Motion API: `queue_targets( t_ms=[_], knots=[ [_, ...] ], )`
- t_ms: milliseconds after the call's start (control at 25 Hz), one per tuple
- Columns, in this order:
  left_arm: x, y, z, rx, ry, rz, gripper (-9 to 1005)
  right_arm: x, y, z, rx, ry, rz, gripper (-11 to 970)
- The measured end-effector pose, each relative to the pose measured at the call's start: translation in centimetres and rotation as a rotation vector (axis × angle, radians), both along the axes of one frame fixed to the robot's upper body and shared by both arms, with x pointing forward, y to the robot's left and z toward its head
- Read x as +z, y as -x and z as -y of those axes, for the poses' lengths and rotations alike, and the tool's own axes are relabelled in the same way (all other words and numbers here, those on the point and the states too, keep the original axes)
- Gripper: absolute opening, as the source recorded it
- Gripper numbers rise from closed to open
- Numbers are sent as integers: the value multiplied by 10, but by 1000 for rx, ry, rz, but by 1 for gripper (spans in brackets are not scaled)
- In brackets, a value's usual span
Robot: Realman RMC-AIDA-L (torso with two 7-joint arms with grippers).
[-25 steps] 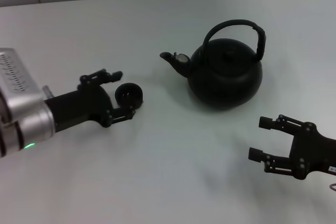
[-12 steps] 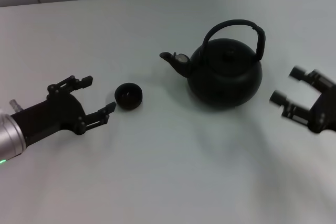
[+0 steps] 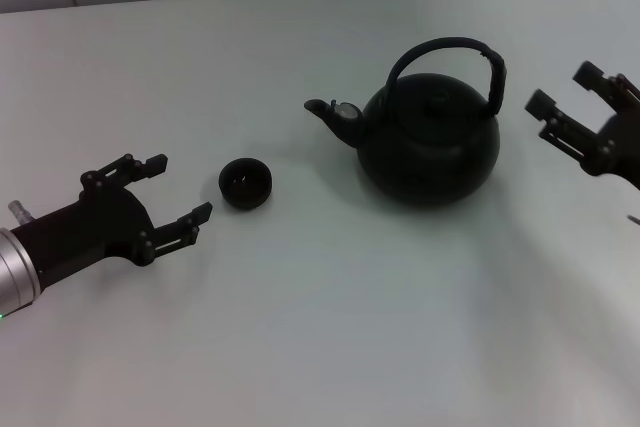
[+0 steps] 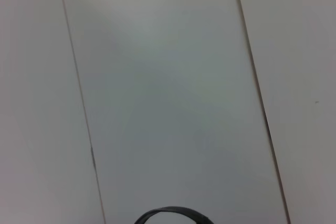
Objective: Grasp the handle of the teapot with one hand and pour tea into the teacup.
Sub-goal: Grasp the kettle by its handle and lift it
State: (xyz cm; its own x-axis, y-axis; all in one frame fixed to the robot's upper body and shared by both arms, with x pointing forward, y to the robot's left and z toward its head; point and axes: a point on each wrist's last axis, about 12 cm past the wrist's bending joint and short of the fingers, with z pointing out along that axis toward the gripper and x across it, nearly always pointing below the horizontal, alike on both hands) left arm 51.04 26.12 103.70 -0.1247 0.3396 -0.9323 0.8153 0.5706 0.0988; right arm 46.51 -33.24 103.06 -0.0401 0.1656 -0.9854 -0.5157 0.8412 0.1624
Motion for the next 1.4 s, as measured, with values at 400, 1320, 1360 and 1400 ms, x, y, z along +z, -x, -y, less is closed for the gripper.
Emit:
queue_targets(
  t_ms=[400,1320,1360,1400],
  knots=[
    [0,1,-6,24,6,-1,806,0,-29,-13,2,20,-32,834],
    [-4,5,-11,43,11,-16,806,-6,-51,-28,-32,51,-84,663],
    [-4,5,-11,43,11,-16,806,-6,-51,-28,-32,51,-84,617],
    [-3,6,-11,40,13,-15,806,-6,-51,-28,-38,48,-82,570]
  ],
)
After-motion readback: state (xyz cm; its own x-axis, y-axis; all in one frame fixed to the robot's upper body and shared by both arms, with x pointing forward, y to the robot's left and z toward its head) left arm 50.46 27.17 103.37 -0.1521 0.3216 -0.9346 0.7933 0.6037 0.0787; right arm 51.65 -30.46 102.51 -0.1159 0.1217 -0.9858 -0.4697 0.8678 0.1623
